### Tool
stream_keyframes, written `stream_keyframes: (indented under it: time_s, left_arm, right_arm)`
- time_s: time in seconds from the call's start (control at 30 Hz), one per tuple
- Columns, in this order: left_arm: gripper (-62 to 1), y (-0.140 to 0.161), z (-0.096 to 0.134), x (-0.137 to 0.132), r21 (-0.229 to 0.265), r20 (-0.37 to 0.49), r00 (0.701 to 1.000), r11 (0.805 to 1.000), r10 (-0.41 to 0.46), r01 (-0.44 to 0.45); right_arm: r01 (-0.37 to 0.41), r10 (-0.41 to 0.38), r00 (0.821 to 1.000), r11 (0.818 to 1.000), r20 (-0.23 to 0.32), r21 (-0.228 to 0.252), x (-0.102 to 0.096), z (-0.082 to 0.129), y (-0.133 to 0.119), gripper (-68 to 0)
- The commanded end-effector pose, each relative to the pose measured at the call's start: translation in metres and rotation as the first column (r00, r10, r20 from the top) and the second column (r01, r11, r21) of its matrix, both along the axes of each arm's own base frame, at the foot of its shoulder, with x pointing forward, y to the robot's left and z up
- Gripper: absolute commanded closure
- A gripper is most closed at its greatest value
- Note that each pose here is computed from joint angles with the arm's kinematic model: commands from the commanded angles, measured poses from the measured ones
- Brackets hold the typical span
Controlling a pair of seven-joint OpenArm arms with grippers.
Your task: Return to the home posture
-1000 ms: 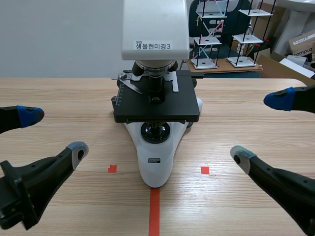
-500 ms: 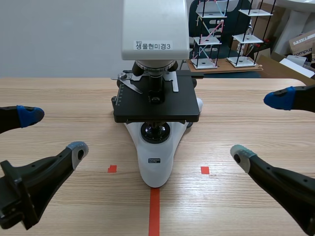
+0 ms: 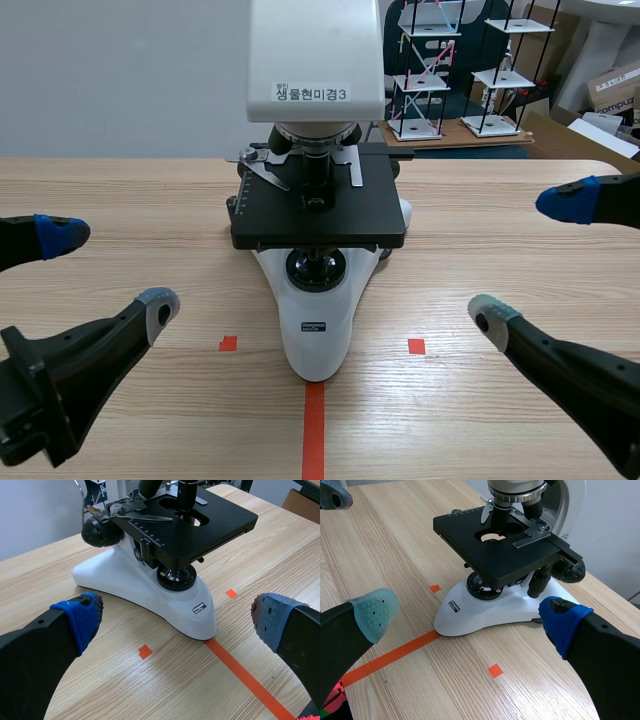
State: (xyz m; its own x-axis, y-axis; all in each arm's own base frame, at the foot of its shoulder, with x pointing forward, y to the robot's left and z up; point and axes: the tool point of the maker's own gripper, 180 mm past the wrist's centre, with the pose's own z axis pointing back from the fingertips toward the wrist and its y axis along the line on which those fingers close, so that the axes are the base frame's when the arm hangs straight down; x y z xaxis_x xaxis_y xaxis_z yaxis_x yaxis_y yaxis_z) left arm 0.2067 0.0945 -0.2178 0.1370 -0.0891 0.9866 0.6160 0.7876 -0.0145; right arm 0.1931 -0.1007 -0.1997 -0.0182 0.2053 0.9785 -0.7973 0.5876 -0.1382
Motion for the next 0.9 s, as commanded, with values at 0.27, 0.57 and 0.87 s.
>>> stream_keyframes:
  time_s: [0.27,0.57,0.87]
  left_arm:
    - [-62.3,0.0001,0.0047,0.0001,-0.017,0.013,1.000,1.000,0.005,-0.005]
    - [-62.3,0.0001,0.0047,0.0001,-0.017,0.013,1.000,1.000,0.005,-0.005]
    - [-62.3,0.0001,0.0047,0.0001,-0.017,0.013,1.000,1.000,0.005,-0.005]
  right_arm:
    - [0.001,-0.002,1.000,0.999,0.031,0.034,0.0050,0.0097,0.0007,-62.1]
    - [0.001,-0.002,1.000,0.999,0.031,0.034,0.0050,0.0097,0.0007,-62.1]
    - [0.001,-0.002,1.000,0.999,0.031,0.034,0.0050,0.0096,0.0007,-62.1]
